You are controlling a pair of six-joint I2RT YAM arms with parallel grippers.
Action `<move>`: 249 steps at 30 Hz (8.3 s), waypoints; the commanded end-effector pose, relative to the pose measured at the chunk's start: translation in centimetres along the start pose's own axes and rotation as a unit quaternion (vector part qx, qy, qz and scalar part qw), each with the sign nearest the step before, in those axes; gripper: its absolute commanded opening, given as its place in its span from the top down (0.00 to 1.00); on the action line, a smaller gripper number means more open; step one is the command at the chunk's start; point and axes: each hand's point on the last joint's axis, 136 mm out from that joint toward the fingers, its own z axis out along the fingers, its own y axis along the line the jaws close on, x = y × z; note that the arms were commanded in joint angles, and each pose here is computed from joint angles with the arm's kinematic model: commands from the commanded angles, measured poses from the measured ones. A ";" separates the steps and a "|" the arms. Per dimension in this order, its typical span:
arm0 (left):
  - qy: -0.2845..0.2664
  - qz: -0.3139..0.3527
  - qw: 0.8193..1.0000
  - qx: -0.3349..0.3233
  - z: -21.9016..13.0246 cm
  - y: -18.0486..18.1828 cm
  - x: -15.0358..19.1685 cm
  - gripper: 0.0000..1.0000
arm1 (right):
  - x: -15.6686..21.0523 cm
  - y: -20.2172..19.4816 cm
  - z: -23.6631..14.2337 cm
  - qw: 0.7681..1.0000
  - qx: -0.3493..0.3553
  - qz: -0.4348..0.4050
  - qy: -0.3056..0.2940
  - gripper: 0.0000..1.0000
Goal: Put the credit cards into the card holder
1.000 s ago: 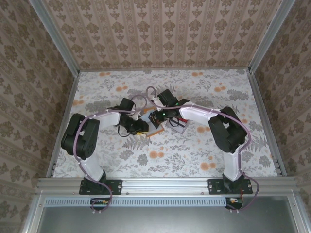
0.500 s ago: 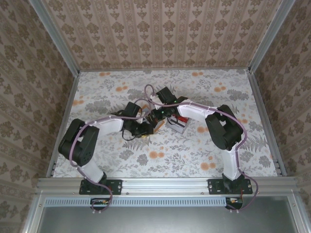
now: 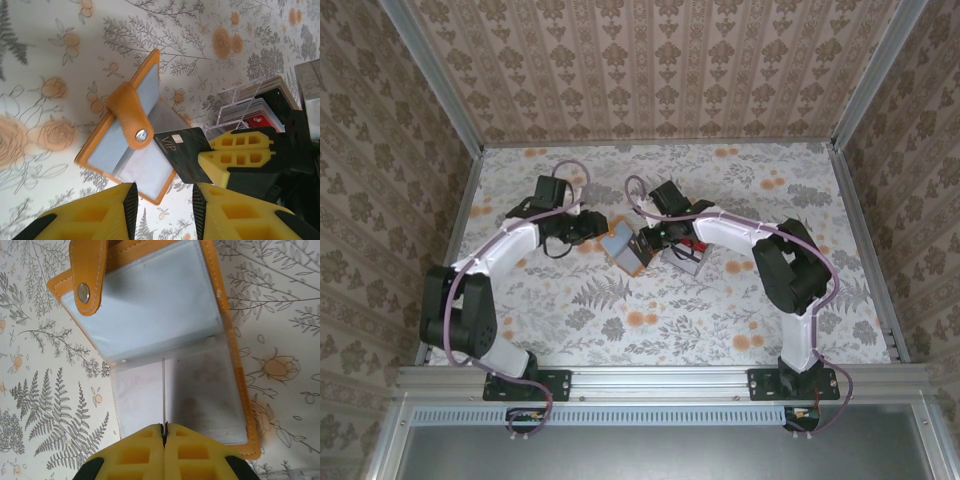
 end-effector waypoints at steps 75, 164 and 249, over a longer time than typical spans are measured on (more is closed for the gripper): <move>-0.012 -0.130 0.985 -0.116 0.0 8.7 11.6 0.60 | 5.1 5.7 2.5 0.964 -0.133 0.227 -0.043 1.00; 0.037 -0.139 0.986 -0.088 4.1 8.8 13.4 1.00 | 6.6 4.1 3.9 0.989 0.037 0.142 0.004 0.88; 0.099 -0.040 0.988 -0.111 4.9 3.5 15.1 0.94 | 1.5 4.9 8.3 0.992 -0.042 0.109 0.051 0.89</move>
